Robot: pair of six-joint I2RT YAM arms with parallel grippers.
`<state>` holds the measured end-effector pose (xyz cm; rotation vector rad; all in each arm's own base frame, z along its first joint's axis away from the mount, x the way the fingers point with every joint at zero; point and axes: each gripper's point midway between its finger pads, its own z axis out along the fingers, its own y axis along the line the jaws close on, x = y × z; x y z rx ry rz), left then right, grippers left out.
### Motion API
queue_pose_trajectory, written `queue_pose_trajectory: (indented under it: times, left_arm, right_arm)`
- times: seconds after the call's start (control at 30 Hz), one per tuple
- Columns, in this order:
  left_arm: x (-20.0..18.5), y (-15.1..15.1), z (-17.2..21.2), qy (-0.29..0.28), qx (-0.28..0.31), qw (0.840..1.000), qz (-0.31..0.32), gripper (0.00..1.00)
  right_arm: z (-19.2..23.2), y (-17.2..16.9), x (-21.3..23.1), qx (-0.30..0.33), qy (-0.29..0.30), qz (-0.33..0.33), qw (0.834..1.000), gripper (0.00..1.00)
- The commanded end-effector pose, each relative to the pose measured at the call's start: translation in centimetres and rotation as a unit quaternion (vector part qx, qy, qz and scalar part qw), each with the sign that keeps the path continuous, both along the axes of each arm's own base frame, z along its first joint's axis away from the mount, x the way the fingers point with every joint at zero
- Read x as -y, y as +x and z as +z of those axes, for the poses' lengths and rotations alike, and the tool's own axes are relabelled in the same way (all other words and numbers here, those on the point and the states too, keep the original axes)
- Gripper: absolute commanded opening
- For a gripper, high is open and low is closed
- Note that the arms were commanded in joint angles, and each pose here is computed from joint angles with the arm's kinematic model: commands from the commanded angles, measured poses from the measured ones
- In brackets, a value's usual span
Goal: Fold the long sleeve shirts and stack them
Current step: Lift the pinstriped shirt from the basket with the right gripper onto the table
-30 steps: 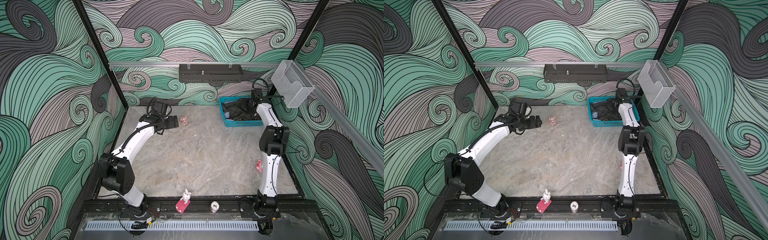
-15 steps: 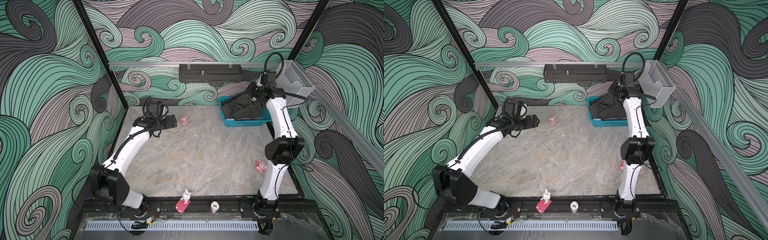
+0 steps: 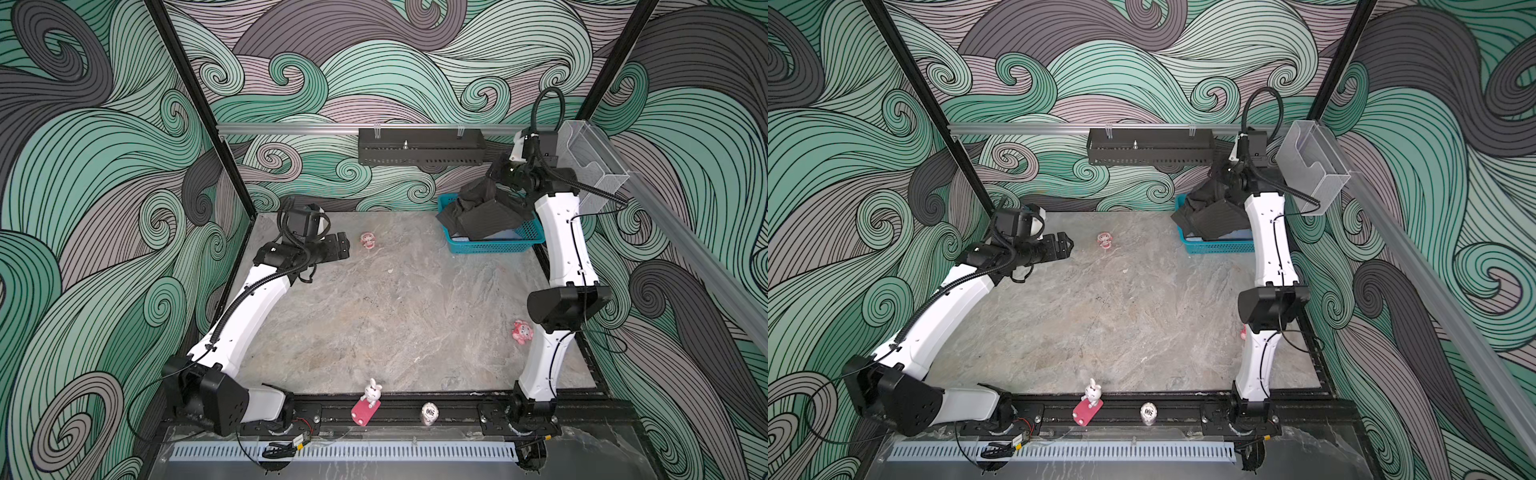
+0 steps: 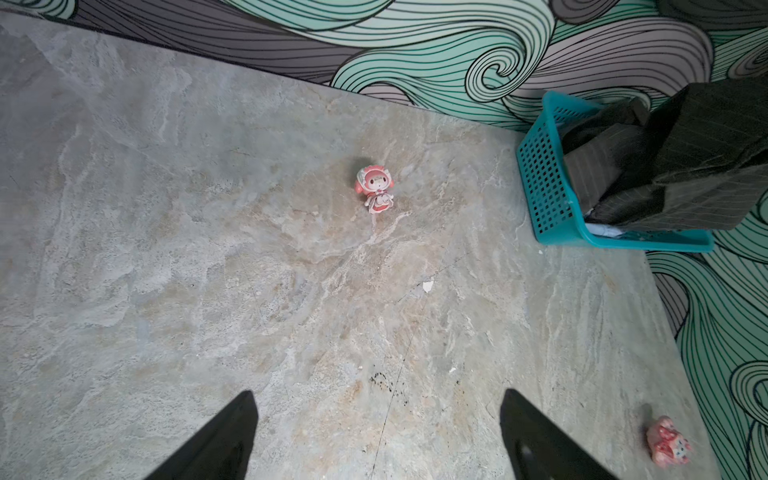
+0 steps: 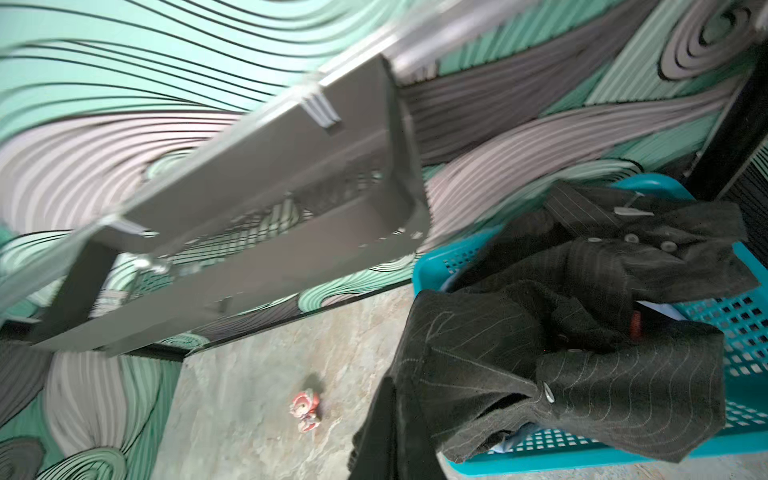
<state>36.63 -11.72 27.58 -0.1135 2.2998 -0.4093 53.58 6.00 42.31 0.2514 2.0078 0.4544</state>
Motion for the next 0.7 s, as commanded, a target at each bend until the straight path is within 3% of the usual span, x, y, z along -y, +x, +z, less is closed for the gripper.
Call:
queue_pose_trajectory:
  times: [0.0,0.17,0.27,0.47,0.57,0.67]
  left_arm:
    - [-0.6,-2.1,1.2,0.011,0.011,1.0,-0.003,0.93]
    - [-2.0,-3.9,2.3,0.016,0.031,0.999,0.013,0.93]
    - [-2.4,-4.9,3.1,0.014,0.043,0.999,0.018,0.93]
    - [-3.6,-6.3,4.1,0.027,0.058,0.997,0.03,0.94]
    - [-4.0,-6.8,4.0,0.033,0.058,0.997,0.035,0.94]
    - [-4.1,-7.1,3.6,0.036,0.054,0.997,0.035,0.95]
  right_arm:
    - [11.5,-7.2,-3.7,0.135,0.012,0.086,0.987,0.0]
    - [21.8,-18.7,-11.6,0.29,0.037,0.249,0.923,0.0]
    - [23.9,-23.0,-14.0,0.316,0.067,0.31,0.894,0.0]
    - [21.7,-25.2,-18.4,0.268,0.097,0.395,0.873,0.0]
    - [18.1,-24.6,-20.6,0.215,0.088,0.42,0.878,0.0]
    - [11.7,-23.4,-22.2,0.133,0.062,0.423,0.894,0.0]
